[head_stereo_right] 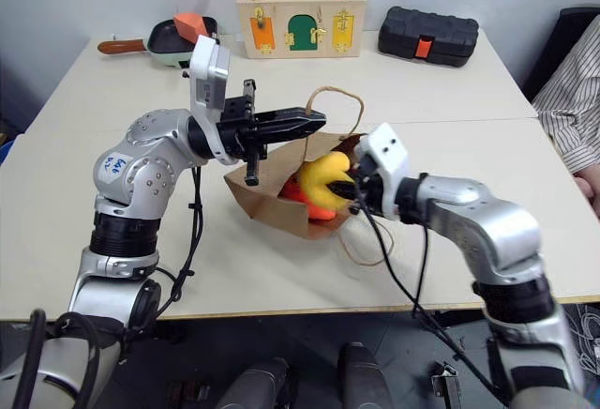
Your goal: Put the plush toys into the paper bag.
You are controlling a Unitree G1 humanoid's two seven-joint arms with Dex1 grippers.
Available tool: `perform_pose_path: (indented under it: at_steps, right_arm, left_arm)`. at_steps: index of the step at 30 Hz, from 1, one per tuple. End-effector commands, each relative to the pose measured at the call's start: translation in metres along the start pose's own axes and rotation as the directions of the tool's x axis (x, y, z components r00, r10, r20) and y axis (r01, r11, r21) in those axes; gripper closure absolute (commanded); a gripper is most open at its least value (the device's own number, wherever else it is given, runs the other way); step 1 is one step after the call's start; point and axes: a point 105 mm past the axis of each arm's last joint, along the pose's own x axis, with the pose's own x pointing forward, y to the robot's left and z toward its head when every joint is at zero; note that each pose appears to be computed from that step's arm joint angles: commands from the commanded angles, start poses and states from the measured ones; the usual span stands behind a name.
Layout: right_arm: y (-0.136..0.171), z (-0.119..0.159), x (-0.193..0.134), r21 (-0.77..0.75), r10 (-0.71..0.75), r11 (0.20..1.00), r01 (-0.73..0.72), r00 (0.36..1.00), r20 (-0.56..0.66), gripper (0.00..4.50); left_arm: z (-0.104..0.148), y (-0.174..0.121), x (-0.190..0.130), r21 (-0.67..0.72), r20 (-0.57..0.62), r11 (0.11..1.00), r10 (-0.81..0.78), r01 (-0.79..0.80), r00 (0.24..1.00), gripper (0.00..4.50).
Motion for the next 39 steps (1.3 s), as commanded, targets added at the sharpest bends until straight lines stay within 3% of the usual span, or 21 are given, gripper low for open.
perform_pose_path:
  at_steps: [1, 5, 14, 17, 18, 25, 29, 33, 39]
  right_arm:
    - [-0.008, 0.006, 0.022, -0.032, -0.064, 0.997, 0.065, 0.997, 0.035, 4.40]
    - [-0.010, 0.007, 0.046, 0.014, -0.095, 0.995, 0.095, 0.993, 0.075, 4.40]
    - [-0.008, 0.019, 0.047, 0.105, -0.110, 0.990, 0.092, 0.976, 0.186, 1.26]
    - [-0.006, 0.017, 0.042, 0.064, -0.098, 0.994, 0.088, 0.981, 0.167, 0.23]
    - [-0.004, 0.014, 0.038, 0.043, -0.083, 0.996, 0.077, 0.986, 0.148, 0.08]
    - [0.017, 0.003, -0.017, -0.040, 0.025, 0.999, -0.023, 0.998, 0.051, 0.08]
    - [0.011, -0.002, -0.053, 0.014, -0.050, 0.999, 0.050, 0.998, 0.032, 0.08]
    - [-0.001, -0.035, -0.071, 0.173, -0.171, 0.969, 0.175, 0.985, -0.038, 0.08]
    - [-0.003, -0.089, -0.064, 0.352, -0.235, 0.895, 0.274, 0.960, -0.150, 0.08]
  left_arm:
    - [0.013, -0.003, 0.004, 0.041, 0.024, 0.999, -0.028, 0.027, 0.999, 4.50]
    - [0.011, -0.003, 0.004, 0.038, 0.022, 0.999, -0.029, 0.029, 0.999, 4.50]
    - [0.010, -0.001, 0.000, 0.035, 0.023, 0.999, -0.007, 0.007, 1.000, 4.50]
    - [0.009, 0.001, -0.001, 0.034, 0.021, 0.999, 0.001, -0.001, 1.000, 4.50]
    - [0.009, 0.002, -0.001, 0.034, 0.018, 0.999, 0.006, -0.006, 1.000, 4.50]
    - [0.004, 0.009, -0.008, 0.030, 0.000, 0.999, 0.037, -0.037, 0.999, 4.50]
    - [0.003, 0.007, -0.008, 0.030, 0.003, 0.999, 0.036, -0.036, 0.999, 4.50]
    - [0.003, 0.005, -0.006, 0.031, 0.011, 0.999, 0.031, -0.032, 0.999, 4.50]
    - [0.004, 0.003, -0.005, 0.033, 0.013, 0.999, 0.019, -0.019, 1.000, 4.50]
